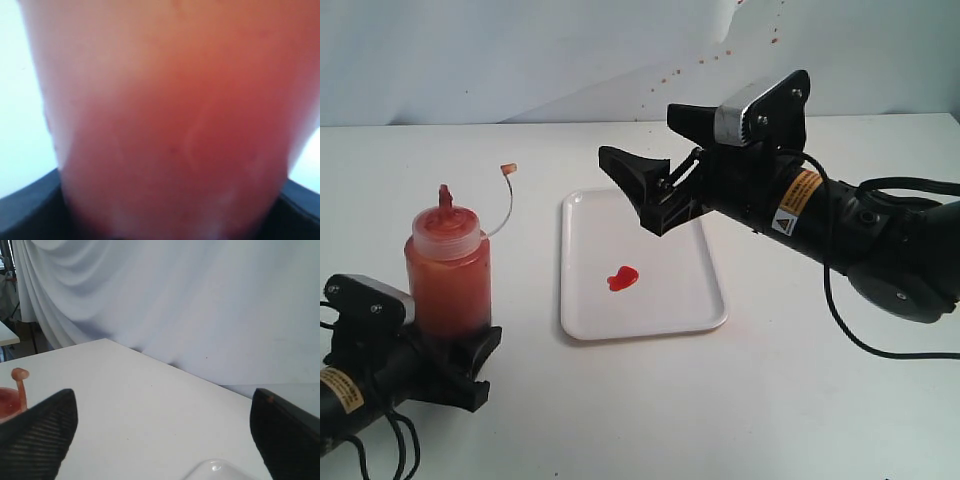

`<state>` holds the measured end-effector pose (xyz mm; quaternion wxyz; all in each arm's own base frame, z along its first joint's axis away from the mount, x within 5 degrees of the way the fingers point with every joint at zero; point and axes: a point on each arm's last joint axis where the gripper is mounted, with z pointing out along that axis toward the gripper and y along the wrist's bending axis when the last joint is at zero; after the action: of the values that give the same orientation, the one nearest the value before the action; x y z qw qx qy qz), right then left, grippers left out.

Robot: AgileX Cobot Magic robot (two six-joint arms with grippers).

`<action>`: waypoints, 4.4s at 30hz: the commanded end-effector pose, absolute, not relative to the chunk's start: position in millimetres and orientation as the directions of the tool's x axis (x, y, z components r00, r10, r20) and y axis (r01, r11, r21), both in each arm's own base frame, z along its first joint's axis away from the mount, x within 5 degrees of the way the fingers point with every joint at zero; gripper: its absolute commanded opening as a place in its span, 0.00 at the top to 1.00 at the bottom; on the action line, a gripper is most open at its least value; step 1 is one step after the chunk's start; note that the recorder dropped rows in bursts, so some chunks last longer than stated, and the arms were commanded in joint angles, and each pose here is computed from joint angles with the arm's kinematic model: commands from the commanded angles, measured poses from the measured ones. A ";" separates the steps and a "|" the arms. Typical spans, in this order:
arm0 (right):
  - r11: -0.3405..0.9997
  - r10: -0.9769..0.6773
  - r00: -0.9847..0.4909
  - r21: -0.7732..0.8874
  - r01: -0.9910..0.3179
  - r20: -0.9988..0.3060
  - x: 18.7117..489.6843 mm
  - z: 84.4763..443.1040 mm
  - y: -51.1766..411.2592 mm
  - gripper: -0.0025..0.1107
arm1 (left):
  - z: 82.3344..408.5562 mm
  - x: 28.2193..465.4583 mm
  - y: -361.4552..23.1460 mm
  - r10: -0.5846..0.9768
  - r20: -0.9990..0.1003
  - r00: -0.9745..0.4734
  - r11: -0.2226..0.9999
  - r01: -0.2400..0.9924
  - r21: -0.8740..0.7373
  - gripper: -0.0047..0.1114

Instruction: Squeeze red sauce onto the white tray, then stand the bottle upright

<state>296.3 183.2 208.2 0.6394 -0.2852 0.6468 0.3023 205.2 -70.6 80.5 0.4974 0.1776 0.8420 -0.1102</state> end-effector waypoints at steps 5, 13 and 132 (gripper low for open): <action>0.659 0.019 -0.011 0.021 -0.752 -1.000 297.6 209.6 183.5 0.23 | 82.2 213.1 -77.0 0.212 -0.881 -0.424 0.891 0.454 -0.004 0.96; 0.659 0.019 -0.011 0.021 -0.752 -1.000 297.6 209.6 183.5 0.23 | 81.9 212.9 -76.9 0.218 -0.879 -0.425 0.890 0.456 0.001 0.96; 0.413 -0.113 -0.122 0.065 -0.909 -0.986 294.8 174.5 216.7 0.23 | 79.7 211.8 -76.4 0.231 -0.865 -0.445 0.890 0.457 0.003 0.96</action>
<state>295.4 214.6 172.7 0.5316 -0.3922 0.6563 0.3645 207.6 -74.3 74.6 0.4609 0.2031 0.8565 -0.1128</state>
